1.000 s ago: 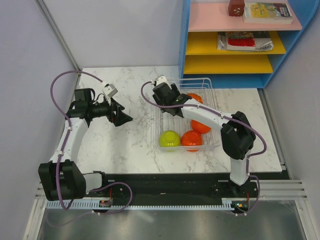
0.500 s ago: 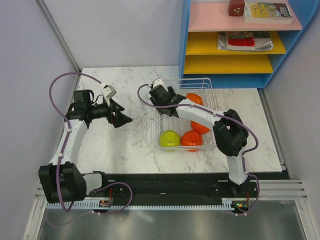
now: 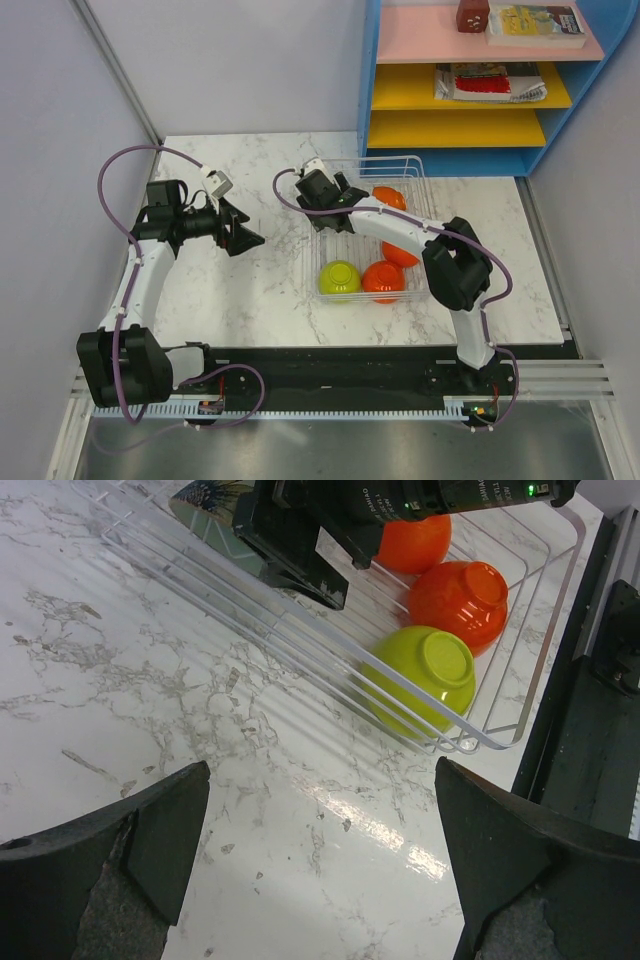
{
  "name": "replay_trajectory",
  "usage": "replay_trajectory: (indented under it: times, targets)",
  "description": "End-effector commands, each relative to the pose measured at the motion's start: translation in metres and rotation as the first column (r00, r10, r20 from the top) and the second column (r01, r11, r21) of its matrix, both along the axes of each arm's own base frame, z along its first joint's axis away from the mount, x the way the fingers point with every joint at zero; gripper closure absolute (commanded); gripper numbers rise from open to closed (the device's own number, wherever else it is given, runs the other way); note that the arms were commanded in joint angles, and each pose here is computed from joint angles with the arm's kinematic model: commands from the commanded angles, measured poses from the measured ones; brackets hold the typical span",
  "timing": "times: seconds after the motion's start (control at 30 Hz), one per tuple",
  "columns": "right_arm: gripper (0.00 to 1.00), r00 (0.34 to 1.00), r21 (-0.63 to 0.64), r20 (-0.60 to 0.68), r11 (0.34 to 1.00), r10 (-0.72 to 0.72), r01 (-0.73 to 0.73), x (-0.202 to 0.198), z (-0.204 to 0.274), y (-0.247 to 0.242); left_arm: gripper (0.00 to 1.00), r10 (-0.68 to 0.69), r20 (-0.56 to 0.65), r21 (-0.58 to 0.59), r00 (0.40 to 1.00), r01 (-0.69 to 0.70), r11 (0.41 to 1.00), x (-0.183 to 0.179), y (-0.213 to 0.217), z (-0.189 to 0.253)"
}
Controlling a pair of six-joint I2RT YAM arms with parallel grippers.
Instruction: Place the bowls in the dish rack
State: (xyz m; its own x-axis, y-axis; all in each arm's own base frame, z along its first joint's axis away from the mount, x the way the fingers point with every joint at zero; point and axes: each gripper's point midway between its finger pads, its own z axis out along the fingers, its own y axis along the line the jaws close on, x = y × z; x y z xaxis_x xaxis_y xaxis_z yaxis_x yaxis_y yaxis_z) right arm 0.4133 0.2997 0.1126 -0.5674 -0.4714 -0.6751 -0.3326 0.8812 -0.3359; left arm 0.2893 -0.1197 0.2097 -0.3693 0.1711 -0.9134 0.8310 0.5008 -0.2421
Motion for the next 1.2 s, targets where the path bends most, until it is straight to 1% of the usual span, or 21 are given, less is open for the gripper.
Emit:
replay_trajectory:
  times: [0.0, 0.03, 0.1, 0.33, 0.53, 0.57, 0.67, 0.73, 0.77, 0.83, 0.87, 0.93, 0.97, 1.0, 1.03, 1.07, 1.1, 1.13, 1.17]
  targets:
    - [0.12, 0.999, 0.070, 0.028, 0.997, 0.031, -0.033, 0.006, 0.020, 0.020, 0.00, -0.035, 0.084, -0.006, 0.996, 0.036, 0.999, -0.002, -0.002, 0.011]
    - [0.06, 0.999, 0.071, 0.030, 0.997, 0.030, -0.032, 0.007, 0.022, 0.019, 0.00, -0.035, 0.084, -0.006, 0.996, 0.036, 0.999, -0.002, -0.002, 0.011]
    - [0.02, 0.999, 0.080, 0.045, 0.996, 0.031, -0.035, 0.006, 0.031, 0.019, 0.00, -0.037, 0.083, -0.009, 0.996, 0.038, 0.999, -0.002, -0.002, 0.011]
    - [0.02, 0.995, 0.101, 0.095, 0.994, 0.042, -0.052, 0.003, 0.067, 0.012, 0.00, -0.038, 0.084, -0.010, 0.996, 0.039, 0.999, -0.002, -0.002, 0.011]
    - [0.02, 0.985, 0.109, 0.157, 0.990, 0.069, -0.086, -0.004, 0.105, 0.002, 0.00, -0.039, 0.090, -0.010, 0.995, 0.040, 0.999, -0.004, -0.002, 0.013]
    - [0.02, 0.982, 0.117, 0.179, 0.990, 0.053, -0.075, -0.005, 0.116, -0.002, 0.00, -0.040, 0.088, -0.011, 0.995, 0.042, 0.999, -0.004, -0.002, 0.013]
    - [0.02, 0.972, 0.074, 0.226, 0.994, 0.058, -0.077, -0.005, 0.135, -0.016, 0.00, -0.038, 0.088, -0.009, 0.995, 0.039, 0.999, -0.003, -0.002, 0.013]
    - [0.02, 0.969, 0.028, 0.245, 0.998, 0.042, -0.050, -0.004, 0.139, -0.033, 0.00, -0.038, 0.088, -0.010, 0.995, 0.039, 0.999, -0.003, -0.002, 0.014]
    - [0.02, 0.964, 0.028, 0.264, 0.999, 0.013, -0.021, -0.001, 0.149, -0.048, 0.00, -0.038, 0.090, -0.010, 0.995, 0.039, 0.999, -0.003, -0.002, 0.014]
    - [0.02, 0.966, 0.009, 0.259, 1.000, -0.011, 0.008, 0.002, 0.147, -0.072, 0.00, -0.036, 0.094, -0.009, 0.995, 0.037, 0.999, -0.001, -0.002, 0.018]
    - [0.02, 0.961, 0.023, 0.271, 0.998, -0.061, 0.057, 0.008, 0.156, -0.099, 0.00, -0.036, 0.092, -0.010, 0.995, 0.038, 0.999, 0.000, -0.002, 0.018]
    - [0.02, 0.963, 0.007, 0.253, 0.995, -0.097, 0.098, 0.010, 0.153, -0.130, 0.00, -0.036, 0.092, -0.011, 0.995, 0.037, 0.999, 0.001, -0.002, 0.019]
    - [0.02, 0.957, 0.005, 0.254, 0.990, -0.140, 0.144, 0.012, 0.159, -0.158, 0.00, -0.035, 0.092, -0.012, 0.995, 0.037, 0.999, 0.001, -0.002, 0.020]
    - [0.02, 0.961, -0.020, 0.232, 0.987, -0.152, 0.161, 0.009, 0.152, -0.174, 0.00, -0.039, 0.094, -0.012, 0.995, 0.040, 0.999, 0.000, -0.002, 0.019]
    - [0.02, 0.953, -0.033, 0.244, 0.981, -0.179, 0.192, 0.006, 0.159, -0.199, 0.00, -0.039, 0.089, -0.015, 0.995, 0.041, 0.999, -0.001, -0.002, 0.018]
    - [0.02, 0.952, -0.043, 0.240, 0.978, -0.190, 0.206, 0.003, 0.158, -0.212, 0.00, -0.042, 0.092, -0.014, 0.995, 0.043, 0.999, -0.002, -0.003, 0.018]
    - [0.02, 0.955, -0.067, 0.217, 0.973, -0.200, 0.219, -0.003, 0.146, -0.224, 0.00, -0.042, 0.087, -0.013, 0.995, 0.043, 0.999, -0.002, -0.003, 0.016]
    - [0.02, 0.946, -0.065, 0.227, 0.965, -0.232, 0.253, -0.008, 0.150, -0.244, 0.00, -0.041, 0.088, -0.013, 0.995, 0.042, 0.999, -0.002, -0.002, 0.016]
    - [0.02, 0.950, -0.095, 0.205, 0.961, -0.235, 0.258, -0.014, 0.138, -0.253, 0.00, -0.040, 0.090, -0.012, 0.995, 0.041, 0.999, -0.003, -0.002, 0.016]
